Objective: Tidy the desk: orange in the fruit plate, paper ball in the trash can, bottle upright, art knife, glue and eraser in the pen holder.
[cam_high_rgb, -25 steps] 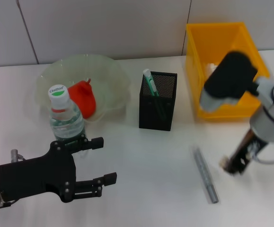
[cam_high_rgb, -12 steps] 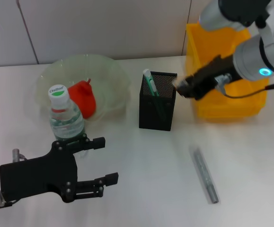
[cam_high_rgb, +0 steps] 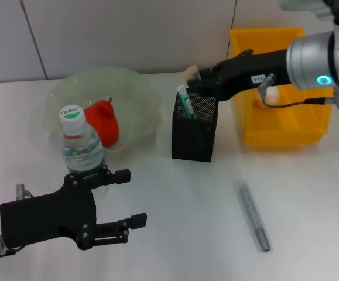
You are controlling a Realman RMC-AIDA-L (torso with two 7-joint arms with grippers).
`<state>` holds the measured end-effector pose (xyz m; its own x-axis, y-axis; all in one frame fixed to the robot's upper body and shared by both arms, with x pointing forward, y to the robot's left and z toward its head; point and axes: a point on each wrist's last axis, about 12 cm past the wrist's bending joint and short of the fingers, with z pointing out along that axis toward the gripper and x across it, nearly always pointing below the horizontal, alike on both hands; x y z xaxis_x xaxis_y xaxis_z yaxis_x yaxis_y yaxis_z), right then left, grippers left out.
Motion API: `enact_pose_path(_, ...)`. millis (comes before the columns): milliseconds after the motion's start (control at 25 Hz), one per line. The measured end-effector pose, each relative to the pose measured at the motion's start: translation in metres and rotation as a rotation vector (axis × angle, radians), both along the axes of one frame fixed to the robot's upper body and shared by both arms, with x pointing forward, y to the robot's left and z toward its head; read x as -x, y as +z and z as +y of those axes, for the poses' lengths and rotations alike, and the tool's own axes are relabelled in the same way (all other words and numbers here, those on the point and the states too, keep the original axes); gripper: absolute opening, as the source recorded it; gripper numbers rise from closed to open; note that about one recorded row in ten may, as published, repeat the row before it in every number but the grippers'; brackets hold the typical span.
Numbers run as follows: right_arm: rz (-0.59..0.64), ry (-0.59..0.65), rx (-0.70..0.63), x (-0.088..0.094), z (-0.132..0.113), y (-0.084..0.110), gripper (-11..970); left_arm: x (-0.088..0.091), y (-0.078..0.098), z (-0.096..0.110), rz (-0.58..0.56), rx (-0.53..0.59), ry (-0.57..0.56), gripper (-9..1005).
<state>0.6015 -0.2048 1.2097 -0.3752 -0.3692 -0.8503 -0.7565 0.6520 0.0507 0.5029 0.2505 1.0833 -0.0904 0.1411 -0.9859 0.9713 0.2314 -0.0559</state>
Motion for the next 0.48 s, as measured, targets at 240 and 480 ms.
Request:
enact_pose_path(240,-0.007,0.007,-0.003,-0.009,-0.017,-0.02,255,-0.001,0.0,0.0,-0.002,-0.001,0.0,835)
enact_pose_path(480,-0.057,0.043,0.006,-0.013,-0.022,-0.042,255,-0.001,0.0,-0.001,0.0,-0.005,-0.003,835)
